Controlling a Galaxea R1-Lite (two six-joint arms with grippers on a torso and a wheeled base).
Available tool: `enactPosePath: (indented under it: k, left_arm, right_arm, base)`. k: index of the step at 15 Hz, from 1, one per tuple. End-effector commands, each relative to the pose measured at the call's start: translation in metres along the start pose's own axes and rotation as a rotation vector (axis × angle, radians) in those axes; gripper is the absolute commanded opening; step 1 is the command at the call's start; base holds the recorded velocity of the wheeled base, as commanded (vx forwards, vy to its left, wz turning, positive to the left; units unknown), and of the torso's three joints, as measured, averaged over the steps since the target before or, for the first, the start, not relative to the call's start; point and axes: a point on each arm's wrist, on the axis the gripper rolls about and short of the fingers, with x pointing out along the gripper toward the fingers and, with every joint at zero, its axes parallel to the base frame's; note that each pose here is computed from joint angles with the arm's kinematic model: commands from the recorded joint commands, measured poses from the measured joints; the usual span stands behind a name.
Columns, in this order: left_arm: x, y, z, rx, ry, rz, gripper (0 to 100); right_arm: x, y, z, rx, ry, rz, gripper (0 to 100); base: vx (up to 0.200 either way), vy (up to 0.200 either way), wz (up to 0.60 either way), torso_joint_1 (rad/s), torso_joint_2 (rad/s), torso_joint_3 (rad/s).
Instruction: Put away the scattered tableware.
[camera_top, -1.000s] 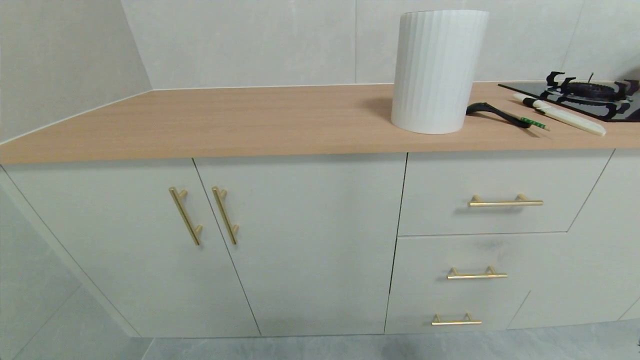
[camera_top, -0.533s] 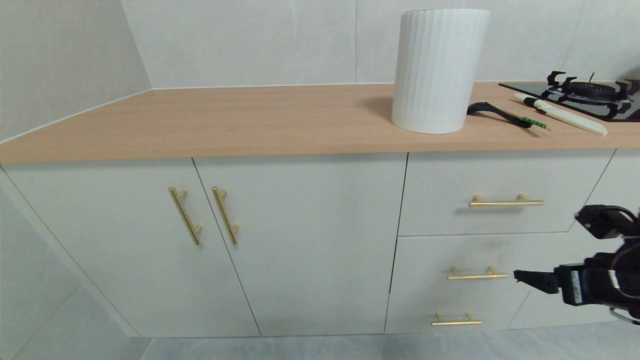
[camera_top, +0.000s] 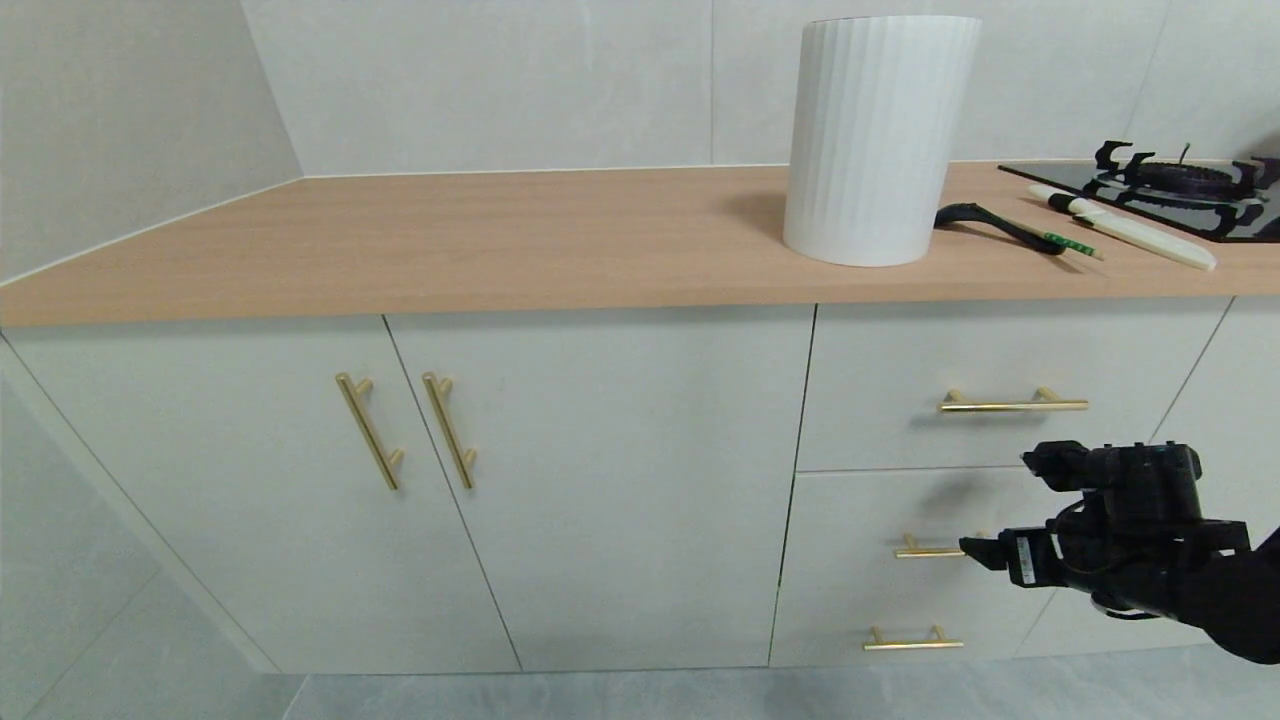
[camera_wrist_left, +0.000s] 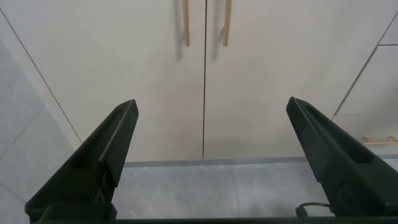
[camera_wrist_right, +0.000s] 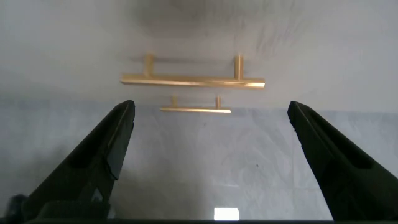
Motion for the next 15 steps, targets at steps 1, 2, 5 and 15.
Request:
enactPosePath:
  k: [1,2,5,15]
  left_arm:
    - [0.000,0.000,0.000,-0.001,0.001,0.000,100]
    - [0.000,0.000,0.000,-0.001,0.001,0.000,100]
    - [0.000,0.000,0.000,-0.001,0.001,0.000,100]
    - [0.000,0.000,0.000,0.001,0.001,0.000,100]
  right_arm:
    - [0.020,0.001,-0.017,-0.004,0.046,-0.012,100]
    - [0.025,0.001,-0.019,-0.004,0.023,-0.021,100]
    - [0.037,0.002,-0.025,-0.002,-0.028,-0.035,100]
    - [0.058,0.002,-0.031,0.007,-0.131,-0.087,100]
  base:
    - [0.000,0.000,0.00,0.000,0.00,0.000]
    - [0.000,0.000,0.00,0.000,0.00,0.000]
    - [0.000,0.000,0.00,0.000,0.00,0.000]
    - [0.000,0.000,0.00,0.000,0.00,0.000]
